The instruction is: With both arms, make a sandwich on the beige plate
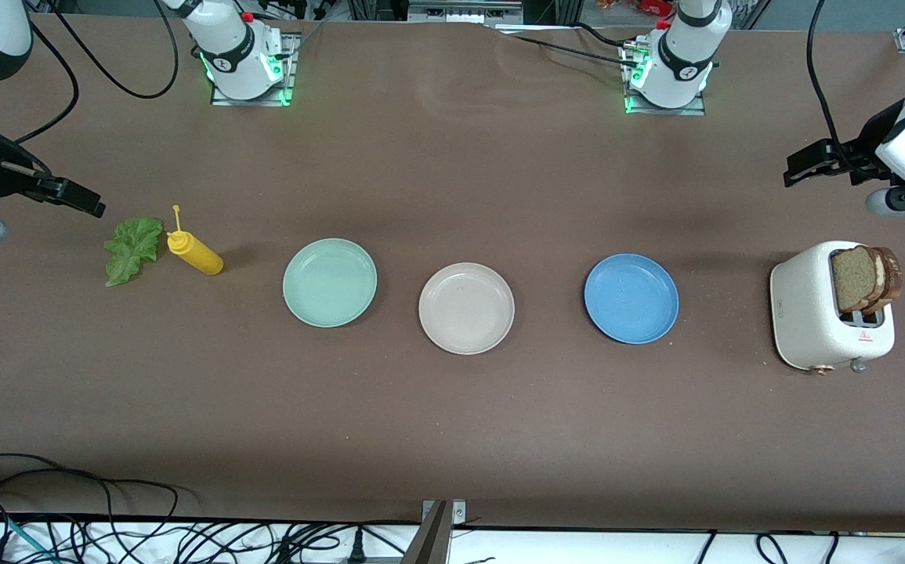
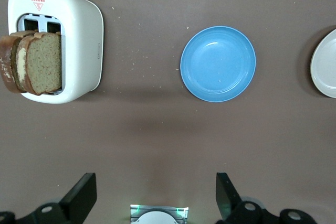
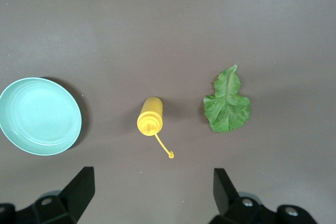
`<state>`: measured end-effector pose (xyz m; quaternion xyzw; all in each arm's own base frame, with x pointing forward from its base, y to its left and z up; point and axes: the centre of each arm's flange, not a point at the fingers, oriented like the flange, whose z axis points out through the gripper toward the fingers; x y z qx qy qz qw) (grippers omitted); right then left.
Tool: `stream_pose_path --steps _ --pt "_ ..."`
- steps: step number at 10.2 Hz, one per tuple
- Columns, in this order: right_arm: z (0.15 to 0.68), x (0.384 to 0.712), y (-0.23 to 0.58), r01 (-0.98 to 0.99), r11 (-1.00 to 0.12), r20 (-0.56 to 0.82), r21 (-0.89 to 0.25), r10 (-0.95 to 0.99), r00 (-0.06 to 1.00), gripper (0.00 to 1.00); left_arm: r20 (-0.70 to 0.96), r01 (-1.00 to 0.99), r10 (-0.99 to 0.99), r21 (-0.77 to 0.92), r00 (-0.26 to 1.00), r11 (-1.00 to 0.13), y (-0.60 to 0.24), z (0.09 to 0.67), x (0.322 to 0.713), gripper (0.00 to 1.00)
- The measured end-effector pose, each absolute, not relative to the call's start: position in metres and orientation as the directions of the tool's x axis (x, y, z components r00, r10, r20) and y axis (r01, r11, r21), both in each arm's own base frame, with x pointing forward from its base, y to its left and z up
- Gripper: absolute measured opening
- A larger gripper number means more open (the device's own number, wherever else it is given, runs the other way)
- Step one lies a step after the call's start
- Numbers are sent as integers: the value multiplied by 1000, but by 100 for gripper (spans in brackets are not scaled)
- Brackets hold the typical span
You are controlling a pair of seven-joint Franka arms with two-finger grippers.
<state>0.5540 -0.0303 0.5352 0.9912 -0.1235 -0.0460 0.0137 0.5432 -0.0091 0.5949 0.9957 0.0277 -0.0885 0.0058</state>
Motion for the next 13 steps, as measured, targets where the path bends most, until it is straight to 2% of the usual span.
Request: stream_pose_path --steps 13 --pt "535 554 -30 -243 -969 -88 39 -246 965 100 -173 57 55 5 983 -998 -10 583 558 100"
